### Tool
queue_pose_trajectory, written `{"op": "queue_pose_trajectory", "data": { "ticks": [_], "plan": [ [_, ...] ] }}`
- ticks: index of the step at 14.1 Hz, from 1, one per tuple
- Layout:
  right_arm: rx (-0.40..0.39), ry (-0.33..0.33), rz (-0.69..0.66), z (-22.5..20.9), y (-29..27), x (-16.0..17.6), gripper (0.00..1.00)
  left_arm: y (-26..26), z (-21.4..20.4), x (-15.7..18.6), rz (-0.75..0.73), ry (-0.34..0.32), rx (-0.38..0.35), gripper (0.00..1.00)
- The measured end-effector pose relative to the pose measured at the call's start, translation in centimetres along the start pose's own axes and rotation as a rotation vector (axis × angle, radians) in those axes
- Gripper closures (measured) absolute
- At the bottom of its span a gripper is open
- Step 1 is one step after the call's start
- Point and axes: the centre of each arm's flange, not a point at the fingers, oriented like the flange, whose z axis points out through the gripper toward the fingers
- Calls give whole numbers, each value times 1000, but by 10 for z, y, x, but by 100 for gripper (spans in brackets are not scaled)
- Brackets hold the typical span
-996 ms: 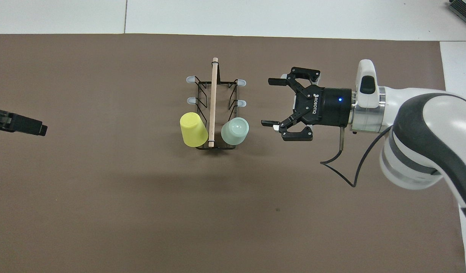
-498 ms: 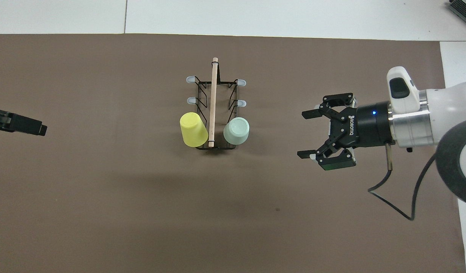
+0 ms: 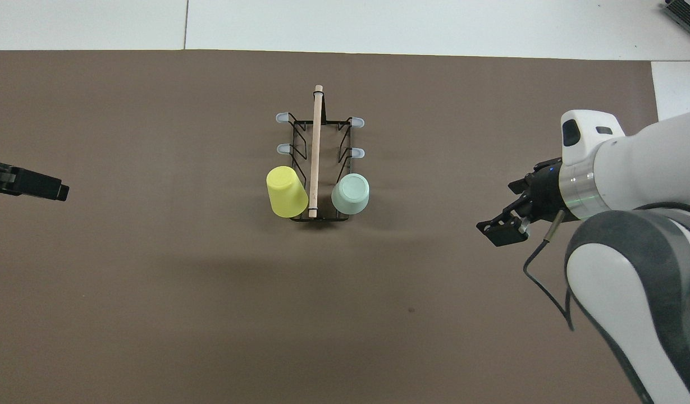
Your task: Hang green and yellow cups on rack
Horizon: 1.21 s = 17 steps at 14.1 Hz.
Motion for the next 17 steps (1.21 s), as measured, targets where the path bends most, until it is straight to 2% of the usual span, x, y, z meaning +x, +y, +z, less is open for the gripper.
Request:
{"op": "queue_pose_trajectory", "data": {
  "ticks": [3,5,8,10,17],
  "plan": [
    [-18,-63,166,-23,39,-34,0,0,0,0,-1,0,0,0],
    [-65,-93,245,-32,57,-50,0,5,0,1,8,0,0,0],
    [-100,-128,393,-29,53,-50,0,19,0,4,30,2,7,0],
    [-114,-131,463,-27,46,-45,0,16,-3,5,33,11,42,0],
    [-153,-91,466,-24,45,-33,0,5,-12,2,15,39,63,0]
  ]
}}
